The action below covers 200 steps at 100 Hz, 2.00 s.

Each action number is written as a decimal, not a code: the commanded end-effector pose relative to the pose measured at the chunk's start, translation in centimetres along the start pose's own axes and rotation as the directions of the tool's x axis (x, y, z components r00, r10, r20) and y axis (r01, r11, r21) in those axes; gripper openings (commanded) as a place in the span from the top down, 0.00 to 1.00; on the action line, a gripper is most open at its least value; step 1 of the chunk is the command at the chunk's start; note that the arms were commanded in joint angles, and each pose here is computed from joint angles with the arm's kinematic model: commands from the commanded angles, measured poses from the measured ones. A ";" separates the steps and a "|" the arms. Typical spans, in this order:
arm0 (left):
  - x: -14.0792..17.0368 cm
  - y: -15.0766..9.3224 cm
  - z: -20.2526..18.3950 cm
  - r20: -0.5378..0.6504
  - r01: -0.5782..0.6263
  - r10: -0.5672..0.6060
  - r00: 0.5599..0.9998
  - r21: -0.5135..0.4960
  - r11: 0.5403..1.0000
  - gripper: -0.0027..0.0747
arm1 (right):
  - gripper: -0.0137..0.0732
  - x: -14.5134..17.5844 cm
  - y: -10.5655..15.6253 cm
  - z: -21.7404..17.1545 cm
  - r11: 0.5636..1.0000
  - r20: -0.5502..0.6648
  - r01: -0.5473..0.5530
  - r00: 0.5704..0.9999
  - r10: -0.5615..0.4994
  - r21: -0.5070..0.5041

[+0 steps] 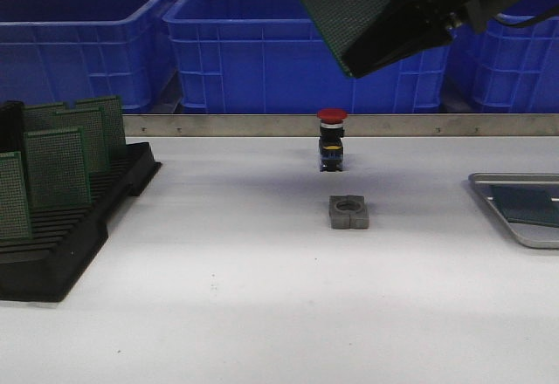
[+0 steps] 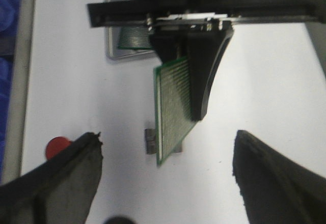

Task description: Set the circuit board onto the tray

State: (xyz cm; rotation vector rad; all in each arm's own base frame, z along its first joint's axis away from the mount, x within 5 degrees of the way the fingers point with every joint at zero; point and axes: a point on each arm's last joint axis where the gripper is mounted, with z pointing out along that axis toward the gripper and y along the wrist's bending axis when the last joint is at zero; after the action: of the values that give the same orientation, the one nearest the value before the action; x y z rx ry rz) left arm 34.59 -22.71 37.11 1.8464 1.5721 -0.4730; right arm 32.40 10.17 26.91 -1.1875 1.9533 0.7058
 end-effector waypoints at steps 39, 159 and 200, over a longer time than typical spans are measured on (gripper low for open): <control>0.7 1.8 -6.4 0.072 0.099 -0.090 0.993 -0.148 0.984 0.30 | 0.92 7.7 -5.7 -8.7 0.822 0.147 -0.512 0.859 0.491 0.250; 0.7 2.1 -6.2 0.081 0.103 -0.090 0.993 -0.169 0.980 0.31 | 0.17 18.0 -9.2 -10.9 0.470 0.239 -0.662 0.693 0.680 0.584; 1.9 3.0 -9.8 0.112 0.413 -0.398 0.911 -0.236 0.879 0.99 | 0.64 13.2 -6.7 -13.9 0.559 0.242 -0.561 0.804 0.543 0.610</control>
State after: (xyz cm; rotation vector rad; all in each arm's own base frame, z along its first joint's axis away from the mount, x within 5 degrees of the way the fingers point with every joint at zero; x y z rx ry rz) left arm 37.94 -16.19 40.18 1.4100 1.9018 -0.4465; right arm 30.87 -10.47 20.02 -0.0372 2.3838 0.2351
